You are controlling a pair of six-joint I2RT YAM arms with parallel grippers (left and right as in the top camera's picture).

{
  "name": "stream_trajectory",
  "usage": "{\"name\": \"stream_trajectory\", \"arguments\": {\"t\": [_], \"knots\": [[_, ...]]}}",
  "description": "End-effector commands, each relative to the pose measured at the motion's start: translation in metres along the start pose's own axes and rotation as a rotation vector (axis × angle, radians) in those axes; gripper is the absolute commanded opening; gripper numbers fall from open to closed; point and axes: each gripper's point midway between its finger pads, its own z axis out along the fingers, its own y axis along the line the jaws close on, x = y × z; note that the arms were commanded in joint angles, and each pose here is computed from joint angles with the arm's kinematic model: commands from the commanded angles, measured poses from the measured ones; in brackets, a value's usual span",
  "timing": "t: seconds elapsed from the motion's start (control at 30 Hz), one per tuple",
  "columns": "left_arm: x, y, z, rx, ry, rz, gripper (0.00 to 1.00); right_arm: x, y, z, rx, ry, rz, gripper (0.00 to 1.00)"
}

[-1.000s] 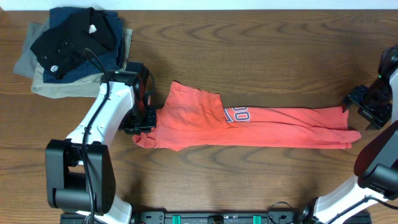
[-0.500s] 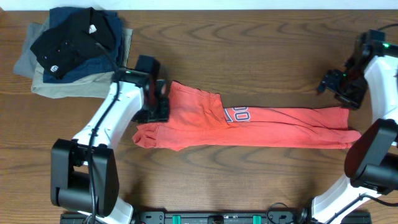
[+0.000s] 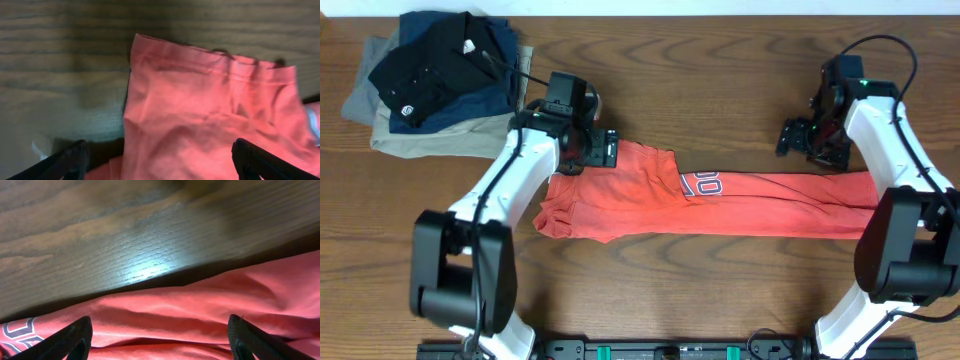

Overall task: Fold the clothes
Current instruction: 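Release the shirt and raise both grippers above the folded strip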

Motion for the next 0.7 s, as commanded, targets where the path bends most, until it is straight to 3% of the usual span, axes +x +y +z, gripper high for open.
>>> {"name": "stream_trajectory", "arguments": {"t": [0.0,0.33,0.67], "knots": [[-0.002,0.002,0.018,0.003,0.019,0.106,0.91,0.002,0.002,-0.003,-0.005,-0.015,-0.011,0.84],[-0.022,0.007,0.049,-0.008,-0.048,0.183,0.91,0.003,0.002,-0.003,-0.004,-0.013,-0.012,0.84],[-0.026,0.009,0.056,-0.015,-0.065,0.215,0.82,0.003,0.002,-0.003,-0.004,-0.011,-0.011,0.83]]}}
